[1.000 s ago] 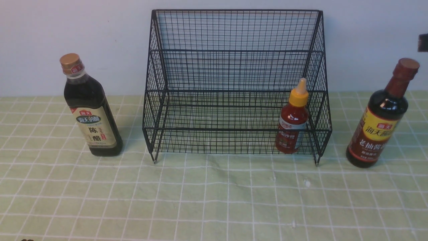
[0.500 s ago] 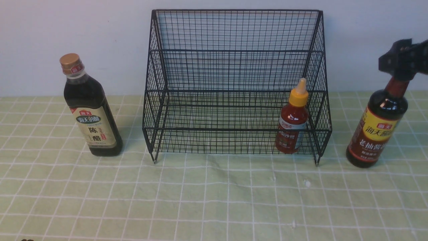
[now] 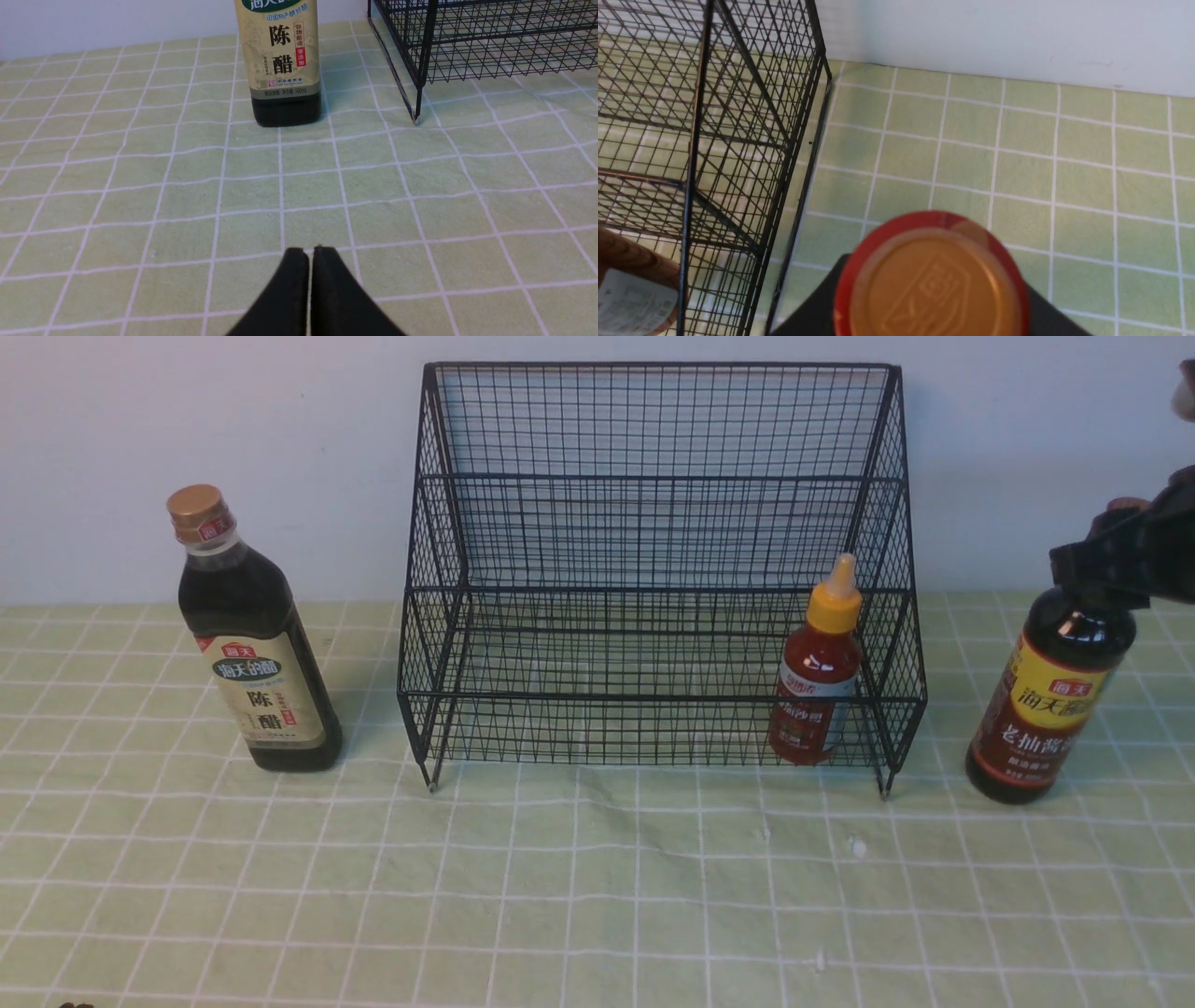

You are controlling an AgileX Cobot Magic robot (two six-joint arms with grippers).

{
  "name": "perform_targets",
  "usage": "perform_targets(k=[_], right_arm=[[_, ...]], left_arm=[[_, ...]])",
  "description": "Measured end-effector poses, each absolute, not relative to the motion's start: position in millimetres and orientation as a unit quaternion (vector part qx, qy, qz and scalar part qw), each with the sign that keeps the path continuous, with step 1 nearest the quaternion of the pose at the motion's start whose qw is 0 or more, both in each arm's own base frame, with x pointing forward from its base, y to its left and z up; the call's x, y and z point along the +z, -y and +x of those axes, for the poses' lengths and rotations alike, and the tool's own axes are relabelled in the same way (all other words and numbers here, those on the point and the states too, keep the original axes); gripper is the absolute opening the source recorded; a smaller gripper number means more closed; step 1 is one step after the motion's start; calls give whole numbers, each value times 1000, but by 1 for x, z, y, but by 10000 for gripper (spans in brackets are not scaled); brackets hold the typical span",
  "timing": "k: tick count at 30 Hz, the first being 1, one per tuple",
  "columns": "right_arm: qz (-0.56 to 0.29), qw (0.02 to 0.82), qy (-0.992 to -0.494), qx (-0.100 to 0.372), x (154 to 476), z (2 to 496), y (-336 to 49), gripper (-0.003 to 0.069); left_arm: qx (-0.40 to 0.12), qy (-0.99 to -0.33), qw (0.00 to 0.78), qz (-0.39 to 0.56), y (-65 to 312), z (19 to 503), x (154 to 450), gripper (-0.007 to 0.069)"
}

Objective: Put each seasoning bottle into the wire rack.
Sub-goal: Use the right arm to grab the condiment bottle closest to it, then use the right arm to put the condiment bottle back on the shelf

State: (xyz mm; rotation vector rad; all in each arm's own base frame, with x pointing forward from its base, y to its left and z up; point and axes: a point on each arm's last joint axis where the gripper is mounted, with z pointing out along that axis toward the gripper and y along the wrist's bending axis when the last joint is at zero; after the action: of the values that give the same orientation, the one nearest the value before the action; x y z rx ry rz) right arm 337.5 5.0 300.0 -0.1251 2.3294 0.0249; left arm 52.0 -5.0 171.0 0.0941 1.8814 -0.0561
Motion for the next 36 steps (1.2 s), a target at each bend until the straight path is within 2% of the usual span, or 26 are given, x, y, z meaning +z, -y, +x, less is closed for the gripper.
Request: perform_targets(k=[6,12,13,14,15,17,24,25,26,30,36], right_arm=[[-57,385,-921,10,318,325,-6,281],[-60,442,-895,11,377,316,-7,281],[-61,467,-882,13,399,314,-7,281],[-61,469,-881,14,401,314,-8,281],[-65,493,-868,19,421,313,-9,281],[-71,514,-854,31,438,312,-12,281],[-103,591,-793,107,486,307,-27,281],[-104,592,-792,110,486,307,-27,281],[-109,604,-777,139,493,309,-32,281],[-123,611,-758,190,496,325,-42,281],[-162,596,-758,209,478,360,-67,281]], left_arm=[[-24,-808,588,40,5,52,171,-6],[-24,-808,588,40,5,52,171,-6],[-24,-808,588,40,5,52,171,-6],[-24,-808,588,40,5,52,171,-6],[-24,-808,588,40,5,52,171,-6],[-24,-808,588,40,5,52,171,-6],[-24,-808,588,40,5,52,171,-6],[-24,-808,588,40,5,52,171,-6],[-24,-808,588,40,5,52,171,-6],[-24,-808,588,40,5,52,171,-6],[-24,-808,588,40,5,52,171,-6]])
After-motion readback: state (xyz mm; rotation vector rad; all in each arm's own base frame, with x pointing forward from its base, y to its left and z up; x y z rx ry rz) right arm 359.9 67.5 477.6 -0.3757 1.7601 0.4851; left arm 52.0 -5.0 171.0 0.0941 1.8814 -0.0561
